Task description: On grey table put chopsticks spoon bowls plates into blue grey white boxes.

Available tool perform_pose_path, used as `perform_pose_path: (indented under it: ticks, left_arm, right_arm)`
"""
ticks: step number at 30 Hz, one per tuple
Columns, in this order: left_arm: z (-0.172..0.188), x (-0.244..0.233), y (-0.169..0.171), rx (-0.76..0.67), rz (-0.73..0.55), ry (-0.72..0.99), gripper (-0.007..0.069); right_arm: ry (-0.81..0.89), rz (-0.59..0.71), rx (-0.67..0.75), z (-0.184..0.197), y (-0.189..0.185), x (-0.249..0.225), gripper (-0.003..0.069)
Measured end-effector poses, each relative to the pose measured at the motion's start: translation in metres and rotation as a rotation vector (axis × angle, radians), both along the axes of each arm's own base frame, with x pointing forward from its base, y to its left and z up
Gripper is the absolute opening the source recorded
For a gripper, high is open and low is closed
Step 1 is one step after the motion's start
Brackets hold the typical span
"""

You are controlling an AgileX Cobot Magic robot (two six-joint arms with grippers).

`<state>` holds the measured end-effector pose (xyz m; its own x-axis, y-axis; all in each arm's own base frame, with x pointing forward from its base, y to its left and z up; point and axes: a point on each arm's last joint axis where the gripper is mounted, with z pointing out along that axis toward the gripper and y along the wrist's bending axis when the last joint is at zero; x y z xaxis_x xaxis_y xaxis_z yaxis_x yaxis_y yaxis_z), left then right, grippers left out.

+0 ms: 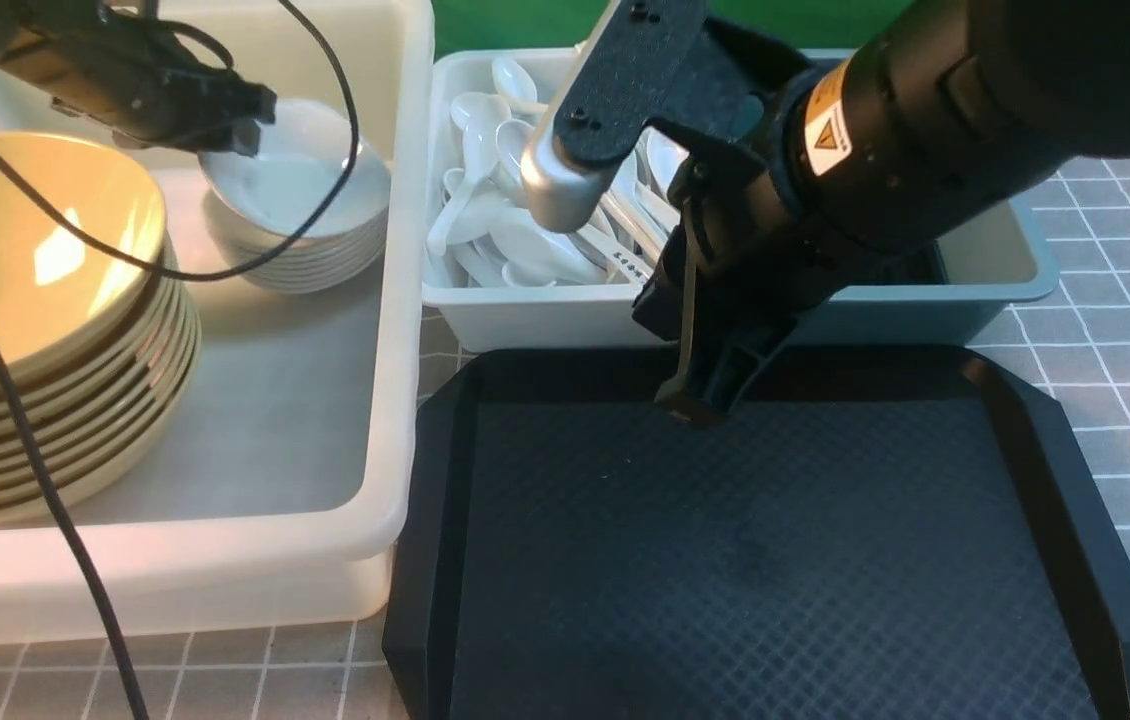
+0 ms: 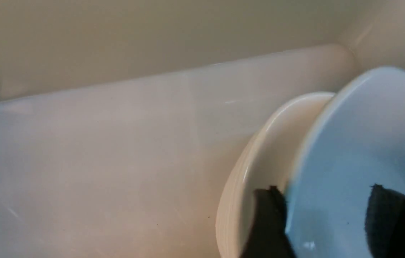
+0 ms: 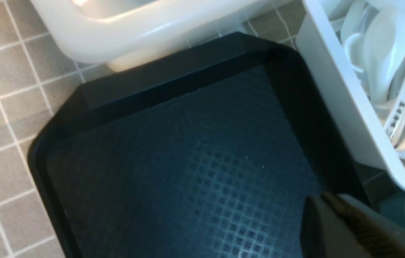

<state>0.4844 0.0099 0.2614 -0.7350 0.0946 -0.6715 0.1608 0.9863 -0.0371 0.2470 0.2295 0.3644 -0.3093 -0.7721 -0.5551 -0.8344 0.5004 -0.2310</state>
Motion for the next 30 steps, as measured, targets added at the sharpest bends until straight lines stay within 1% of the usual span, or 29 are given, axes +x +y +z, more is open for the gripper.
perform_pose_path:
  ticks: [1,4,5,6,8,9,10,11,12,14,16,17,18,19,20,21,22,24,25,27,28,29,30]
  left_arm:
    - [0.0,0.0,-0.001,0.016,-0.009,-0.001,0.0463]
    - [0.004,-0.002,0.0,0.046,-0.021,-0.008,0.0596]
    - [0.005,-0.002,0.0,0.051,-0.022,-0.008,0.0596]
    - [0.009,-0.003,0.0,0.06,-0.026,-0.008,0.0625]
    - [0.023,-0.007,0.0,0.065,-0.024,-0.012,0.0644]
    - [0.03,-0.008,0.0,0.06,-0.018,-0.017,0.0642]
    - [0.047,-0.013,-0.001,0.057,-0.012,-0.025,0.0626]
    - [0.05,-0.014,-0.001,0.059,-0.013,-0.026,0.0621]
    - [0.081,-0.026,-0.006,0.074,-0.018,-0.051,0.0564]
    - [0.113,-0.042,-0.012,0.106,-0.033,-0.09,0.0486]
    - [0.155,-0.07,-0.023,0.154,-0.06,-0.144,0.0374]
    - [0.178,-0.091,-0.03,0.18,-0.077,-0.167,0.0277]
    - [0.185,-0.098,-0.032,0.188,-0.083,-0.174,0.0247]
    - [0.2,-0.117,-0.037,0.207,-0.096,-0.184,0.0175]
    - [0.214,-0.135,-0.04,0.211,-0.104,-0.198,0.012]
    - [0.22,-0.145,-0.042,0.219,-0.109,-0.19,0.0076]
    - [0.233,-0.176,-0.045,0.206,-0.109,-0.184,0.0025]
    - [0.234,-0.203,-0.043,0.181,-0.092,-0.158,0.0]
    - [0.23,-0.205,-0.043,0.179,-0.089,-0.141,-0.0002]
    - [0.214,-0.231,-0.039,0.162,-0.068,-0.095,-0.001]
    - [0.215,-0.236,-0.039,0.161,-0.065,-0.106,-0.001]
    - [0.195,-0.253,-0.036,0.153,-0.049,-0.082,-0.001]
    - [0.196,-0.258,-0.035,0.152,-0.047,-0.1,-0.001]
  right_arm:
    - [0.001,-0.001,-0.003,-0.001,0.0,0.001,0.0045]
    - [0.009,-0.005,-0.01,-0.002,-0.001,0.001,0.0045]
    - [0.01,-0.006,-0.011,-0.002,-0.002,0.001,0.0045]
    - [0.012,-0.009,-0.015,-0.002,-0.002,0.002,0.0045]
    - [0.015,-0.01,-0.022,-0.002,-0.003,0.002,0.0045]
    - [0.017,-0.011,-0.024,-0.002,-0.003,0.002,0.0045]
    - [0.018,-0.015,-0.024,-0.002,-0.004,0.002,0.0047]
    - [0.018,-0.015,-0.024,-0.002,-0.004,0.002,0.0047]
    - [0.019,-0.028,-0.016,0.0,-0.005,0.001,0.0048]
    - [0.019,-0.045,-0.009,0.004,-0.008,0.002,0.0051]
    - [0.006,-0.062,0.005,0.012,-0.013,0.003,0.0054]
    - [-0.005,-0.072,0.017,0.019,-0.017,0.002,0.0056]
    - [-0.008,-0.076,0.022,0.021,-0.018,0.001,0.0056]
    - [-0.017,-0.086,0.034,0.026,-0.021,-0.001,0.0057]
    - [-0.024,-0.092,0.045,0.031,-0.024,-0.003,0.0057]
    - [-0.028,-0.095,0.051,0.034,-0.026,-0.005,0.0057]
    - [-0.046,-0.105,0.074,0.043,-0.033,-0.011,0.0058]
    - [-0.068,-0.118,0.105,0.055,-0.042,-0.019,0.0058]
    - [-0.074,-0.119,0.11,0.058,-0.043,-0.021,0.0058]
    - [-0.109,-0.123,0.148,0.072,-0.054,-0.033,0.0059]
    - [-0.113,-0.123,0.151,0.074,-0.055,-0.034,0.0059]
    - [-0.139,-0.128,0.183,0.083,-0.064,-0.044,0.006]
    - [-0.139,-0.129,0.186,0.083,-0.065,-0.045,0.006]
